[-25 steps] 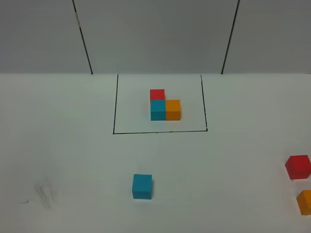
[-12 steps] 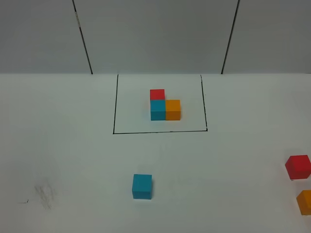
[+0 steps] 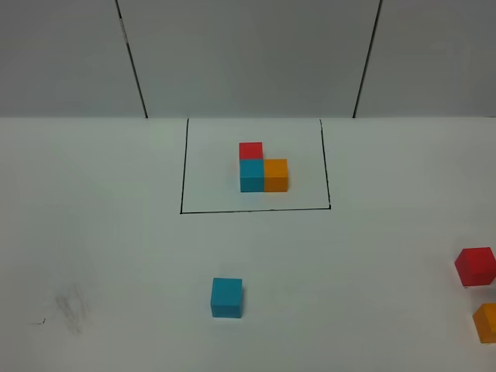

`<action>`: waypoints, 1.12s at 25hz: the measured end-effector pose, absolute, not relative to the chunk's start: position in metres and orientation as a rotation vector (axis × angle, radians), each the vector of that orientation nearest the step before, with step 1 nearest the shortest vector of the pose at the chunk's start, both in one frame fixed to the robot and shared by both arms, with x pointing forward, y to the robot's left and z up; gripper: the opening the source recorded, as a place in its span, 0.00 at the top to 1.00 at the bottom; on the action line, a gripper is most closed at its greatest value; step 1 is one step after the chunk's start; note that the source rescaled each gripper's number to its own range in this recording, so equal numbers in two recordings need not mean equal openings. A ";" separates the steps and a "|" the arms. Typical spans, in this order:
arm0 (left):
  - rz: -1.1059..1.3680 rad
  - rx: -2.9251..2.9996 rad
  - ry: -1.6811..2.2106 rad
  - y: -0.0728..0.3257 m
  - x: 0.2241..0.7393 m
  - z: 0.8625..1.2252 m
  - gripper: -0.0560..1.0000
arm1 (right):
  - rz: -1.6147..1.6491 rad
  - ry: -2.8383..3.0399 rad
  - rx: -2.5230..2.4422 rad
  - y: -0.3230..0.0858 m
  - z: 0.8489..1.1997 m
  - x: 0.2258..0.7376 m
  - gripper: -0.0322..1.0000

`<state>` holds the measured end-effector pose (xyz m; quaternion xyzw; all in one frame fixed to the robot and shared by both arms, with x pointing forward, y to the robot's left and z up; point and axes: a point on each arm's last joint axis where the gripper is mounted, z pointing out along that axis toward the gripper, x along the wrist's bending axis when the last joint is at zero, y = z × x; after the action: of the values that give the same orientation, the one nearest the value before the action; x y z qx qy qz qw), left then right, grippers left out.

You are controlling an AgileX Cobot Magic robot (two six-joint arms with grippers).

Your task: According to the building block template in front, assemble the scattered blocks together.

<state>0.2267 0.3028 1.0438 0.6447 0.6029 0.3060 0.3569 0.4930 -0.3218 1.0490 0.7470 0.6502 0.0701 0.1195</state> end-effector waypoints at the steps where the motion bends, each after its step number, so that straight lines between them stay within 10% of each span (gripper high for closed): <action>1: 0.790 1.664 1.556 0.303 0.227 1.044 0.14 | 0.176 1.918 2.206 -0.322 1.041 0.497 0.22; 28: 0.790 1.664 1.556 0.303 0.227 1.044 0.14 | 0.188 1.972 2.329 -0.313 0.952 0.495 0.22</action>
<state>0.2267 0.3028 1.0438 0.6447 0.6029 0.3060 0.3569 0.4948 -0.3132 0.9519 0.7611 0.6443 0.0615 0.0420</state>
